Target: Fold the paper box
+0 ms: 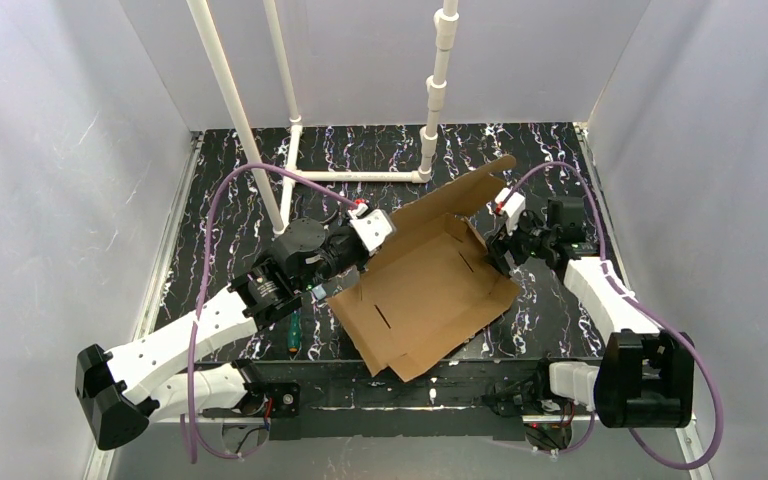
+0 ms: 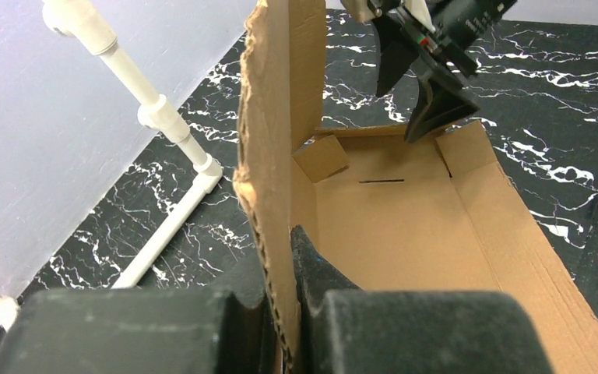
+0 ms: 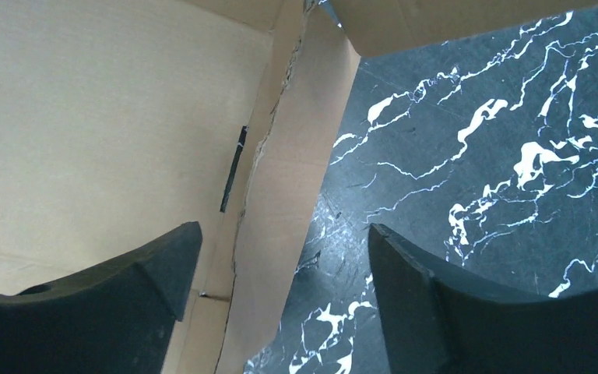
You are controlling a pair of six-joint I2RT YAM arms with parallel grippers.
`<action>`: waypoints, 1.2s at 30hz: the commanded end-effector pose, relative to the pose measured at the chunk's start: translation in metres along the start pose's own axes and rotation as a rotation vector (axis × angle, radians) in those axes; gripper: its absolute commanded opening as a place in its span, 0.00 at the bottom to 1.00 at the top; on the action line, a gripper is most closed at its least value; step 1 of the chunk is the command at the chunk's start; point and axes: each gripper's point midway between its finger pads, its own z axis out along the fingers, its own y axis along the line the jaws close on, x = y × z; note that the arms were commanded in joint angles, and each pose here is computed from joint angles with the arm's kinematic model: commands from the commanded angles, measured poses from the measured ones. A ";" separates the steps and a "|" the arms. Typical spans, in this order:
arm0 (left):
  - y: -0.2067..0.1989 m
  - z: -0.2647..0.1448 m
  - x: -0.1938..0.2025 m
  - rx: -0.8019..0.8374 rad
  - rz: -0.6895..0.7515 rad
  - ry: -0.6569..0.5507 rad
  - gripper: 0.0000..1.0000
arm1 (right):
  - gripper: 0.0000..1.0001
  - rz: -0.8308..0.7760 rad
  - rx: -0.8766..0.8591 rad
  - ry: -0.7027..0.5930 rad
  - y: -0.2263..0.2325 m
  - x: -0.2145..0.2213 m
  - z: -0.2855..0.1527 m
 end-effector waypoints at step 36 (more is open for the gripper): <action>0.080 -0.016 -0.049 -0.201 -0.501 -0.202 0.00 | 0.01 -0.267 0.062 -0.222 -0.017 -0.100 0.021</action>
